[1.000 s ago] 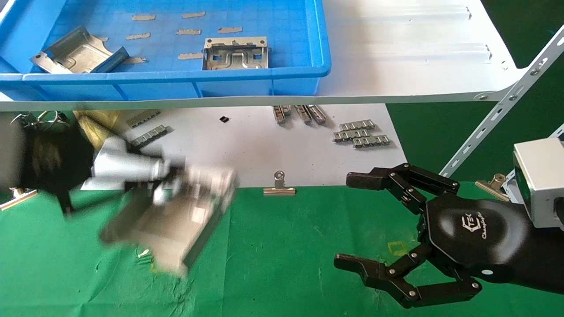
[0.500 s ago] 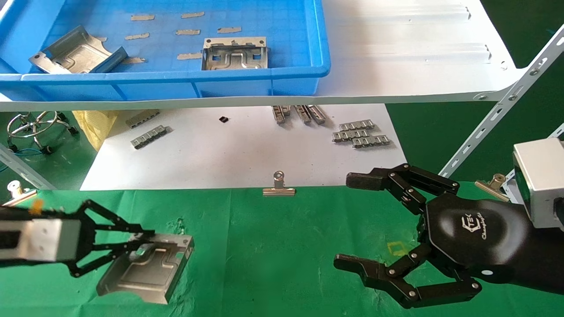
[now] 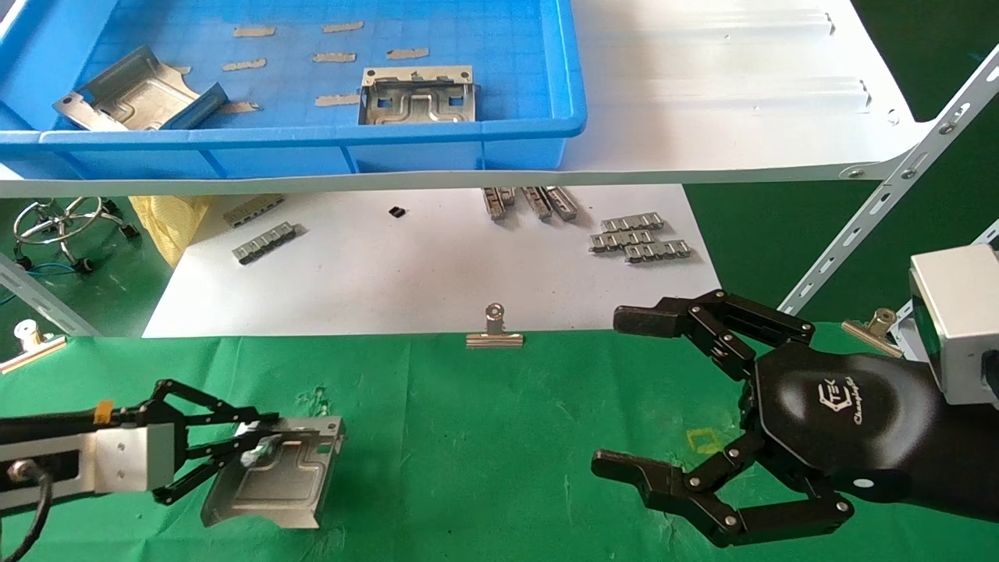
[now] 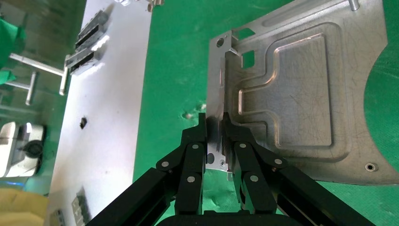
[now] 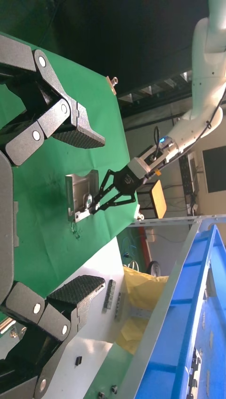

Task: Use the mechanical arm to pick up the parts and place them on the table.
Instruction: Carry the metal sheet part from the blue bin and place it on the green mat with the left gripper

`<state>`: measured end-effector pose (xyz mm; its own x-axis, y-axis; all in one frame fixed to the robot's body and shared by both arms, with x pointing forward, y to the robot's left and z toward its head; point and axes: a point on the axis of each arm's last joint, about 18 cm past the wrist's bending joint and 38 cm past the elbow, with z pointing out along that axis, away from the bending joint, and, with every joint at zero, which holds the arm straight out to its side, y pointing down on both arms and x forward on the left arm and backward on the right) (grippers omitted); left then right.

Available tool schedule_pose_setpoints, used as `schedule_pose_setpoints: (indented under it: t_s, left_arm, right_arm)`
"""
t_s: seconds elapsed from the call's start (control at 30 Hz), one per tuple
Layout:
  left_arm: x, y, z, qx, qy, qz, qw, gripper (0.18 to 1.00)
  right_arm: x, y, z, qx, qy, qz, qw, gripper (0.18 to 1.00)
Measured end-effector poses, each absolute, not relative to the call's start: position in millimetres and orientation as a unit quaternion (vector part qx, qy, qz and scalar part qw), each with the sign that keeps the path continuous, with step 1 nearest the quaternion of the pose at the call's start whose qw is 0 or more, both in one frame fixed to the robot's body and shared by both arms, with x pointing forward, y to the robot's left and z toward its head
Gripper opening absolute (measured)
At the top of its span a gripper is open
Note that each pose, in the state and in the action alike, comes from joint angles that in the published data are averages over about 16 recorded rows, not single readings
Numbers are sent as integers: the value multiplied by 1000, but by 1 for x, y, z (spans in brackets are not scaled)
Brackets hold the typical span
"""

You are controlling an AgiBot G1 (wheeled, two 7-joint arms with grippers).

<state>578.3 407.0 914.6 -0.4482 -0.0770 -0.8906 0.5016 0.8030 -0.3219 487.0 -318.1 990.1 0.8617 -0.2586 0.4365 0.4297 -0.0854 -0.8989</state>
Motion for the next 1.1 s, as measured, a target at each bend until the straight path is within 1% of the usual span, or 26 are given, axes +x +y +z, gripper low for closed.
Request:
schedule_pose_setpoints:
  t_s: [0.27,0.4,0.5,0.67,0.77,0.93,1.1]
  left_arm:
    - [576,408,900,125,803,-279,511,270]
    - [575,408,897,114,804,-288,508,308]
    - [572,406,897,100,803,-308,501,343]
    - [564,403,901,64,793,-375,476,421]
    - [557,403,905,40,781,-425,455,492]
    - [545,403,913,7,750,-511,421,605]
    - [536,406,918,-8,722,-565,400,718]
  right_arm:
    - [487,-318,990,-691,-62,-256,673,1001]
    - [487,-318,990,-691,-62,-256,673,1001]
    - [487,-318,990,-691,-62,-256,673,1001]
    - [487,-318,990,-691,-62,-256,673,1001]
    - [487,-318,990,-691,-62,-256,673,1001]
    - [487,-318,990,-691,-62,-256,673,1001]
    - [487,-318,990,-691,-62,-256,673,1001]
